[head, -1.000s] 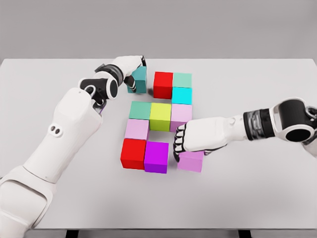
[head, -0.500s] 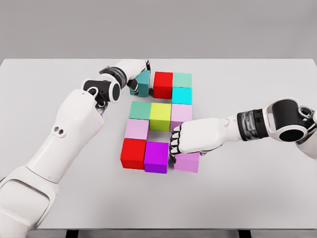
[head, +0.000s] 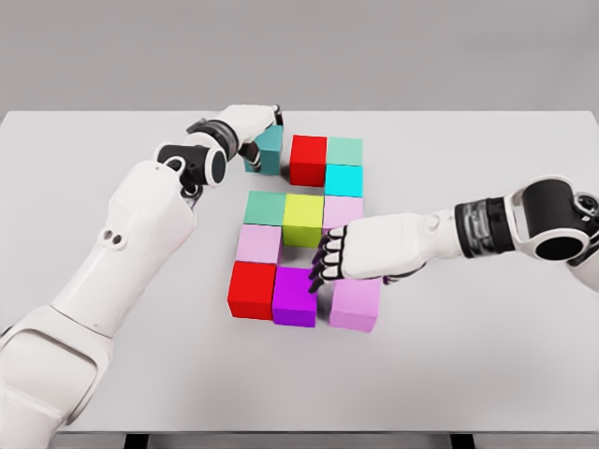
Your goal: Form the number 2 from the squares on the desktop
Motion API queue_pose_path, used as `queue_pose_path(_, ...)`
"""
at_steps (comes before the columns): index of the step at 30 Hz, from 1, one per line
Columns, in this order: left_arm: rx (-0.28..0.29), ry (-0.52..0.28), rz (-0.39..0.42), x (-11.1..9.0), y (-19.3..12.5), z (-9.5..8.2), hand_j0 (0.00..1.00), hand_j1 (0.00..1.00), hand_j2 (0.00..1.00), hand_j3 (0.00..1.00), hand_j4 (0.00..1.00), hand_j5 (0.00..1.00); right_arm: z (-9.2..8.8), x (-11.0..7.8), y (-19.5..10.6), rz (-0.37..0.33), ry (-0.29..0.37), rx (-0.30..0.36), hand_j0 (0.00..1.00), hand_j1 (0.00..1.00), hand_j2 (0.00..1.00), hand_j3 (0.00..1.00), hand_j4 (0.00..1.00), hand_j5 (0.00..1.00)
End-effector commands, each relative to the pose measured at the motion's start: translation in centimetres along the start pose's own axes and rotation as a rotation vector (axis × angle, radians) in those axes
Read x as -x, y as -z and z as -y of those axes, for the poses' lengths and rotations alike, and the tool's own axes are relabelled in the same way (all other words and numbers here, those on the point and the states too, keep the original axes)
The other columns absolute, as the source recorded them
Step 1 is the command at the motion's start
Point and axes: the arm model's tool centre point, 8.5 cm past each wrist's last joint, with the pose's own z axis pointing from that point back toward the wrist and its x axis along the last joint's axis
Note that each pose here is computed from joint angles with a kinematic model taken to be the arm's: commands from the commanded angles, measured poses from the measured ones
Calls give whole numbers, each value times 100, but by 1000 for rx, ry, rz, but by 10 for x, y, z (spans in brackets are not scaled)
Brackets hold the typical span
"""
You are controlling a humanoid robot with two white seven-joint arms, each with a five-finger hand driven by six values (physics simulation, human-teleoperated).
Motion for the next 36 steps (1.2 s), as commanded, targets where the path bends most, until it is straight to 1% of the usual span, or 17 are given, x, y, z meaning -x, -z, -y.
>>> queue_pose_path(1, 6, 4, 12, -2, 2, 2, 34, 34, 34, 34, 34, 34, 3, 4, -10, -24, 3, 11, 100, 100, 100, 100, 100, 100)
queue_pose_path(3, 6, 4, 12, -2, 2, 2, 36, 36, 36, 36, 36, 36, 6, 8, -28, -40, 43, 43, 100, 100, 100, 100, 100, 100)
queue_pose_path(5, 5, 3, 12, -1, 2, 2, 40, 40, 40, 40, 40, 40, 7, 13, -50, -79, 66, 55, 100, 100, 100, 100, 100, 100)
queue_pose_path(7, 3, -2, 8, 0, 1, 1, 39, 39, 39, 39, 39, 39, -6, 17, -80, -146, 89, 11, 100, 100, 100, 100, 100, 100)
queue_pose_path(10, -1, -1, 5, 1, 2, -3, 39, 39, 39, 39, 39, 39, -23, 16, -93, -177, 117, -35, 100, 100, 100, 100, 100, 100)
queue_pose_path(14, 18, -8, -12, 7, 6, -1, 39, 39, 39, 39, 39, 39, -44, 15, -99, -208, 122, -104, 100, 100, 100, 100, 100, 100)
queue_pose_path(16, 17, -11, -4, 2, 7, -1, 39, 39, 39, 39, 39, 39, -49, 14, -102, -221, 120, -127, 100, 100, 100, 100, 100, 100)
queue_pose_path(18, 17, -11, -4, 2, 7, -1, 40, 40, 40, 40, 40, 40, -55, 12, -99, -208, 132, -140, 100, 100, 100, 100, 100, 100)
queue_pose_path(19, 17, -11, -4, 2, 7, -1, 42, 42, 42, 42, 42, 42, -56, 11, -97, -203, 133, -141, 100, 100, 100, 100, 100, 100)
queue_pose_path(20, 15, -10, -3, 2, 7, -3, 52, 52, 52, 52, 52, 52, -61, 8, -92, -187, 142, -152, 100, 100, 100, 100, 100, 100)
queue_pose_path(21, 10, -8, -3, 1, 7, -5, 68, 68, 68, 68, 68, 68, -62, 8, -92, -187, 142, -157, 100, 100, 100, 100, 100, 100)
queue_pose_path(22, 12, -8, -4, 2, 7, -5, 77, 77, 77, 77, 77, 77, -64, 8, -92, -188, 143, -161, 100, 100, 100, 100, 100, 100)
queue_pose_path(24, 7, -14, -7, 5, 6, -7, 91, 91, 91, 91, 91, 91, -66, 7, -96, -193, 148, -171, 100, 100, 100, 100, 100, 100)
queue_pose_path(27, 4, -17, -9, 7, 5, -8, 96, 96, 96, 96, 96, 96, -75, 4, -92, -178, 164, -192, 100, 100, 100, 100, 100, 100)
queue_pose_path(31, 4, -18, -8, 6, 5, -7, 96, 96, 96, 96, 96, 96, -76, 3, -90, -171, 166, -194, 100, 100, 100, 100, 100, 100)
queue_pose_path(33, 4, -22, -13, 6, 5, -7, 96, 96, 96, 96, 96, 96, -80, 0, -84, -155, 171, -203, 100, 100, 100, 100, 100, 100)
queue_pose_path(36, 1, -23, -11, 9, 4, -8, 97, 97, 97, 97, 97, 97, -78, 0, -77, -139, 165, -193, 100, 100, 100, 100, 100, 100)
